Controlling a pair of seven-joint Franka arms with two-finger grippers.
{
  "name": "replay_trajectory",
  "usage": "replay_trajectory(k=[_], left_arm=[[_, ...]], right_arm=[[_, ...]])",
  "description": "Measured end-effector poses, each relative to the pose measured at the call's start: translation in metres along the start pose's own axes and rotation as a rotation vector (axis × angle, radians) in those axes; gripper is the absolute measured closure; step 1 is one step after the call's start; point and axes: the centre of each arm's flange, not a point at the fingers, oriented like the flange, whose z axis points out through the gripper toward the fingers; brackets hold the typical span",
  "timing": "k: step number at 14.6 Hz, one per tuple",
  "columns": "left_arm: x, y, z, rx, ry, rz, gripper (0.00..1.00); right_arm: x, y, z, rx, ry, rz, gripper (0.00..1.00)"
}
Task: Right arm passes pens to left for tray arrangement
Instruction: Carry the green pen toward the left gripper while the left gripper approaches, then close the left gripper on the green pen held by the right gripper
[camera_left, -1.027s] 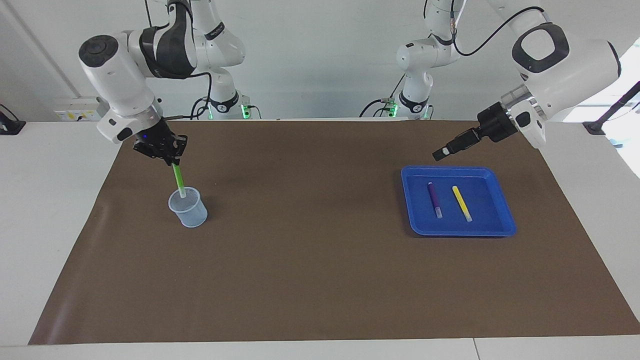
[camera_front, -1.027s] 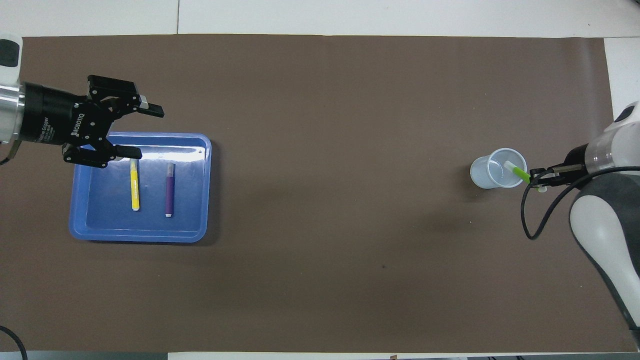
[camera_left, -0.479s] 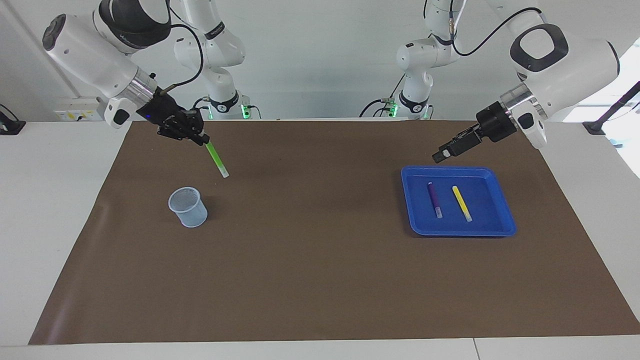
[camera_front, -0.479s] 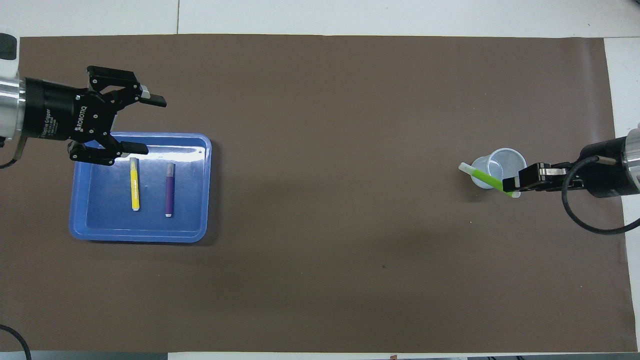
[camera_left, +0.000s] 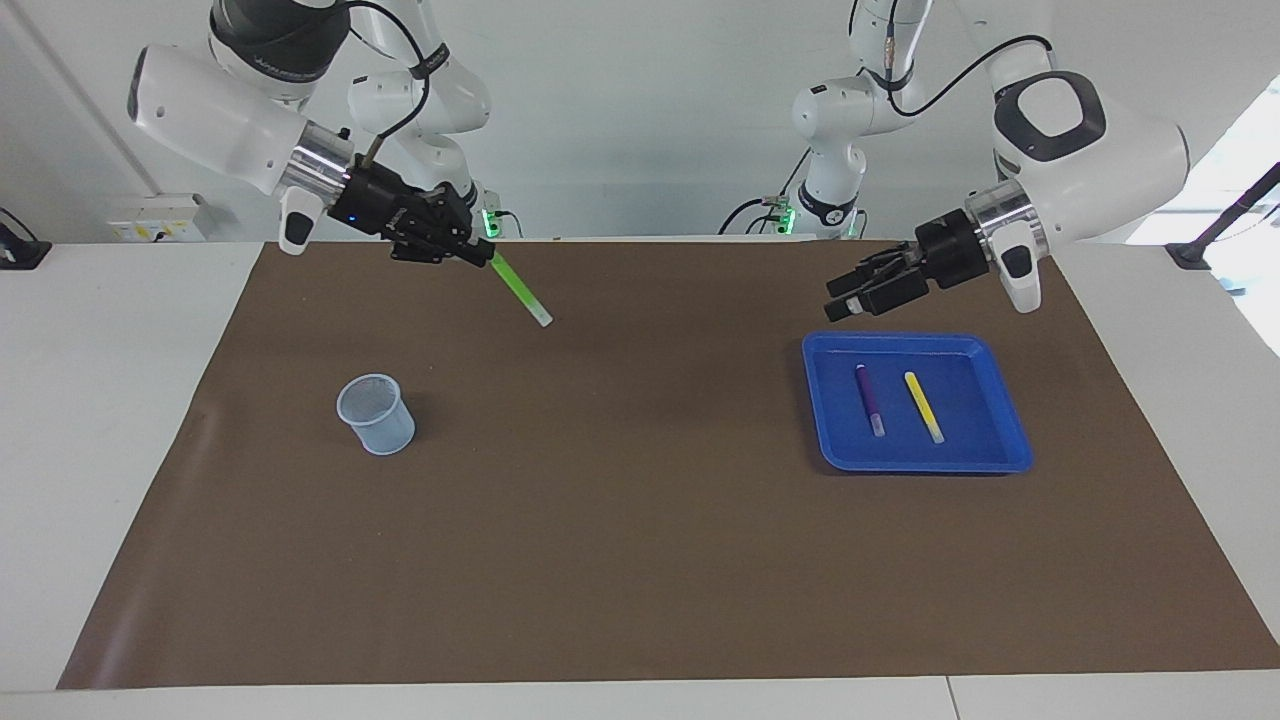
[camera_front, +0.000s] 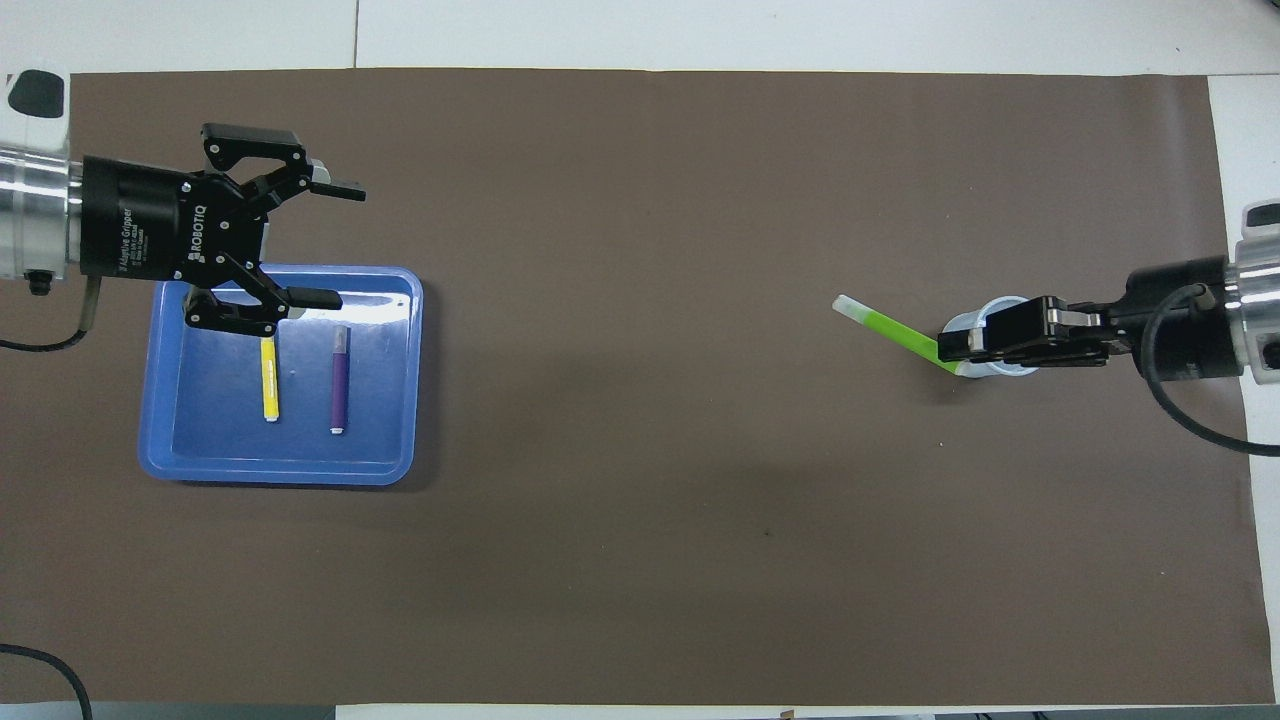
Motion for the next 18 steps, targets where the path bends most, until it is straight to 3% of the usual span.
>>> replay_trajectory(k=[3,5,9,13,18], left_arm=[[-0.039,-0.001,0.076,-0.033,-0.048,0.000,0.00],[-0.060,-0.007,0.103,-0.062,-0.060,-0.009,0.00],[-0.082,-0.011,0.130,-0.153,-0.022,-0.029,0.00],[-0.082,-0.012,0.130,-0.227,0.046,-0.050,0.00],[-0.090,-0.016,0.141,-0.236,0.060,-0.053,0.09]], right_arm=[[0.000,-0.026,0.027,0.075,0.014,0.011,0.84],[0.001,-0.037,0.043,0.105,0.028,0.014,0.84],[0.003,-0.044,0.070,0.102,0.030,0.028,0.84],[0.005,-0.043,0.079,0.099,0.021,0.033,0.84],[0.005,-0.044,0.081,0.098,0.018,0.036,0.84]])
